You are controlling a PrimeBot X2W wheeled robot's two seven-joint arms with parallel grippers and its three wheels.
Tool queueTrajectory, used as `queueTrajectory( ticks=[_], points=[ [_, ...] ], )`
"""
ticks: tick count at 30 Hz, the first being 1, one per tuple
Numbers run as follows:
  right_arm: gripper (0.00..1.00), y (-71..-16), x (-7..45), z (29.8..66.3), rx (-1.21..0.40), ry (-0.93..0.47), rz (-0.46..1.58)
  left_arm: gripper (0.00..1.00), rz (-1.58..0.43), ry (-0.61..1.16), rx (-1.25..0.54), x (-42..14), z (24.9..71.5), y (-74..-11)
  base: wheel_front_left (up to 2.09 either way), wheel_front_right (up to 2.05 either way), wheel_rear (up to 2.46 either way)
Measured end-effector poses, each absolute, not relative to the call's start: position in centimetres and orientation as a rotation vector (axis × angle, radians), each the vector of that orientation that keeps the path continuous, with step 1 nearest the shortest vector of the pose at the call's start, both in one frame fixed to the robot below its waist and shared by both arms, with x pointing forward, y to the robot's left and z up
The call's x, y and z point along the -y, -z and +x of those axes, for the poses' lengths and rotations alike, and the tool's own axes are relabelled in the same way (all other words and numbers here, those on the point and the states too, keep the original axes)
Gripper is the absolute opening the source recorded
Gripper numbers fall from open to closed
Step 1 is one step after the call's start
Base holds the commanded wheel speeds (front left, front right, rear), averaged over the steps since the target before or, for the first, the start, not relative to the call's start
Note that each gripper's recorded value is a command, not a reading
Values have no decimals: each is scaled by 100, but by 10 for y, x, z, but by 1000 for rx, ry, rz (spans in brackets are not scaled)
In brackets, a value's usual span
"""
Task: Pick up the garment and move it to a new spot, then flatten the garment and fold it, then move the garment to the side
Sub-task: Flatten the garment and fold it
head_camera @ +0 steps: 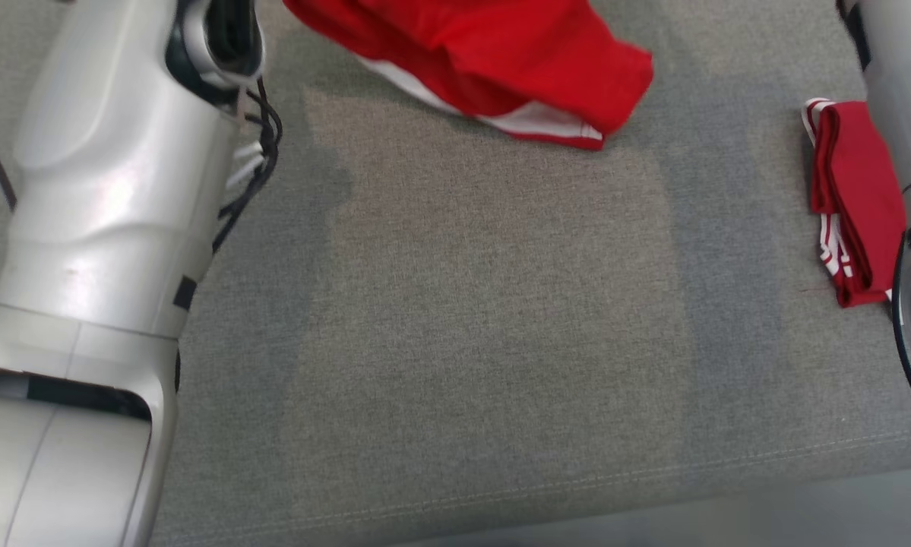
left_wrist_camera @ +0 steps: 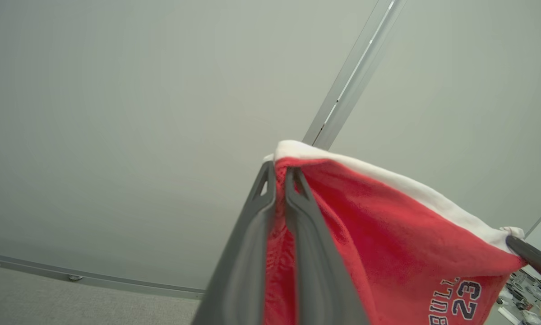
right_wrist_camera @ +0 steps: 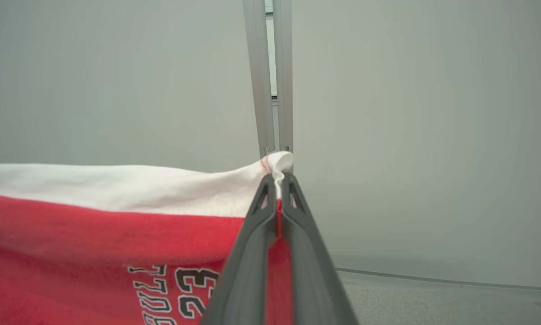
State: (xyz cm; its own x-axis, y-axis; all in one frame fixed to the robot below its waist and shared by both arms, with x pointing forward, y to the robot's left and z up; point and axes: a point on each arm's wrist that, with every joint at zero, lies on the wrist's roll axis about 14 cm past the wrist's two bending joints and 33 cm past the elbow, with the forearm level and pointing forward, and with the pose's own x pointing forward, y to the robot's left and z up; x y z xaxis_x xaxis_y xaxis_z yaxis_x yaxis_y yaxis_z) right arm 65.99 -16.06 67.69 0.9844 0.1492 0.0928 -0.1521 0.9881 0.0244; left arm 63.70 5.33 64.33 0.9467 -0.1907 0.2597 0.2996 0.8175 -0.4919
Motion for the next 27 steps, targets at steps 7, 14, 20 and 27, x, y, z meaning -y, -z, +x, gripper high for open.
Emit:
queueTrajectory(
  ticks=[7, 14, 20, 27],
  points=[
    [0, -715, 172, 691, 324, -108, -28, 0, -554, 283, 404, -60, 665, -686, 0, 0, 0],
    [0, -725, 172, 702, 424, -89, -111, 0, -534, 324, 511, -61, 672, -694, 0, 0, 0],
    [0, -643, 147, 705, 267, -168, -243, 0, -502, 350, 394, -50, 674, -629, 0, 0, 0],
    [0, -594, 128, 683, 185, -259, -286, 0, -515, 372, 295, -49, 643, -583, 0, 0, 0]
  ],
)
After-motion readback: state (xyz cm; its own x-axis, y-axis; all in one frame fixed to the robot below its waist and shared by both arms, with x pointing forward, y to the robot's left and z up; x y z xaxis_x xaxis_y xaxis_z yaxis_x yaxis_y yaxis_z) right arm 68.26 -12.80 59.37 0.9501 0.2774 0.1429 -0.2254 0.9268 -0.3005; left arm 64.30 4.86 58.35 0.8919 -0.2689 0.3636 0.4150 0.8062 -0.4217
